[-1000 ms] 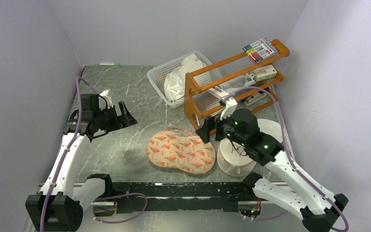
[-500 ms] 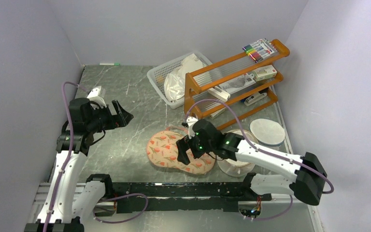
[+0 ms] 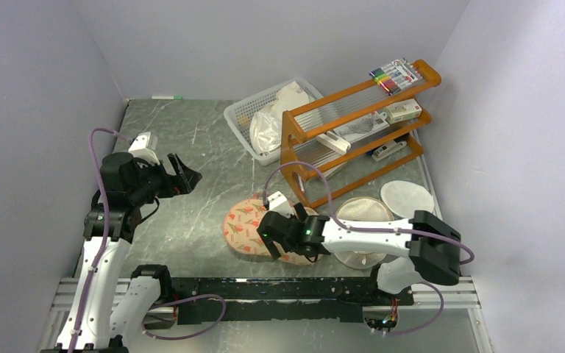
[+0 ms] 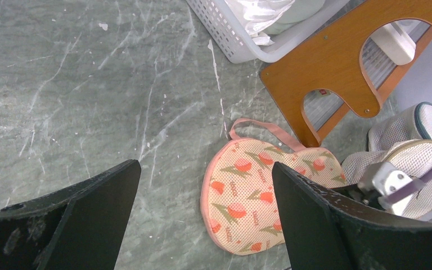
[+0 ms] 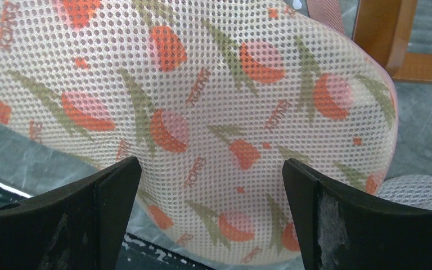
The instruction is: Unzip the laundry bag and remove the bra
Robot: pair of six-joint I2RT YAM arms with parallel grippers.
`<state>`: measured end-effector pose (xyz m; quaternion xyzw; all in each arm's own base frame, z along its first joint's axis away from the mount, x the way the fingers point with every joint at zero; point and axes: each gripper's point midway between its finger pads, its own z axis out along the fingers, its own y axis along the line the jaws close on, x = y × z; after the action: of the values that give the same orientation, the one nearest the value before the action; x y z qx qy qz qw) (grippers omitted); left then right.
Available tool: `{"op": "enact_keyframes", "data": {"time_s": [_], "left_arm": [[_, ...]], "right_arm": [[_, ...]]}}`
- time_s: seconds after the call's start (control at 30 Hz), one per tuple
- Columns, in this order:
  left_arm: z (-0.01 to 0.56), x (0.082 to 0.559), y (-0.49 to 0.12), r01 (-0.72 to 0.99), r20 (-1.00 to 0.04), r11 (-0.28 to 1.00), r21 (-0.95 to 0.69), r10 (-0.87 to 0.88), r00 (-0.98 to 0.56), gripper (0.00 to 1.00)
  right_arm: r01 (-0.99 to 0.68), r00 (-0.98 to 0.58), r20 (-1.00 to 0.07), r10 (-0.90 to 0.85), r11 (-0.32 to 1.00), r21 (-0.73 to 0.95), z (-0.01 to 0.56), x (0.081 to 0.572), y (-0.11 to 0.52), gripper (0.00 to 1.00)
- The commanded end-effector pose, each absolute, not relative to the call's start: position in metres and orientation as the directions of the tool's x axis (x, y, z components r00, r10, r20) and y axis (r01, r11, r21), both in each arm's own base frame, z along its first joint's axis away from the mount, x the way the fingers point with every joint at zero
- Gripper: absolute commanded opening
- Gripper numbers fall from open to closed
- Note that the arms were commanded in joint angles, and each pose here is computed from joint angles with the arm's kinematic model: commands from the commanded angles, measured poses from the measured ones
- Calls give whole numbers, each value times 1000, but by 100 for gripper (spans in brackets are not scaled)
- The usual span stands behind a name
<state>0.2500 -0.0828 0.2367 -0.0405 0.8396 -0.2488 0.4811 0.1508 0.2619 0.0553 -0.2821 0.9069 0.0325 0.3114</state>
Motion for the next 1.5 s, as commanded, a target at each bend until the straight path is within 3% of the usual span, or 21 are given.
{"op": "enact_keyframes", "data": {"time_s": [0.0, 0.27, 0.6, 0.87, 1.13, 1.33, 1.47], "left_arm": [[241, 253, -86, 197, -799, 866, -460, -307, -517, 99], [245, 251, -84, 198, -810, 868, -455, -311, -497, 100], [247, 247, -85, 207, -815, 867, -453, -310, -489, 100], [245, 248, -85, 200, -809, 866, -458, -314, -497, 99], [241, 251, -86, 197, -801, 864, -464, -313, -510, 100], [238, 253, -85, 188, -794, 865, -466, -315, -519, 100], [236, 254, -84, 178, -790, 867, -465, -315, -526, 99]], "right_arm": [[-561, -620, -611, -491, 823, -92, 57, 155, 296, 100], [-651, -652, -646, -397, 731, 207, 66, 138, 389, 100], [-665, -602, -789, -121, 624, 412, 155, 166, 485, 100], [-659, -535, -832, -145, 688, 304, 175, 167, 421, 100], [-592, -630, -716, -299, 782, 195, 125, 141, 332, 100], [-580, -710, -660, -246, 735, 350, 103, 117, 342, 98], [-645, -641, -720, -264, 694, 320, 88, 130, 368, 98]]}}
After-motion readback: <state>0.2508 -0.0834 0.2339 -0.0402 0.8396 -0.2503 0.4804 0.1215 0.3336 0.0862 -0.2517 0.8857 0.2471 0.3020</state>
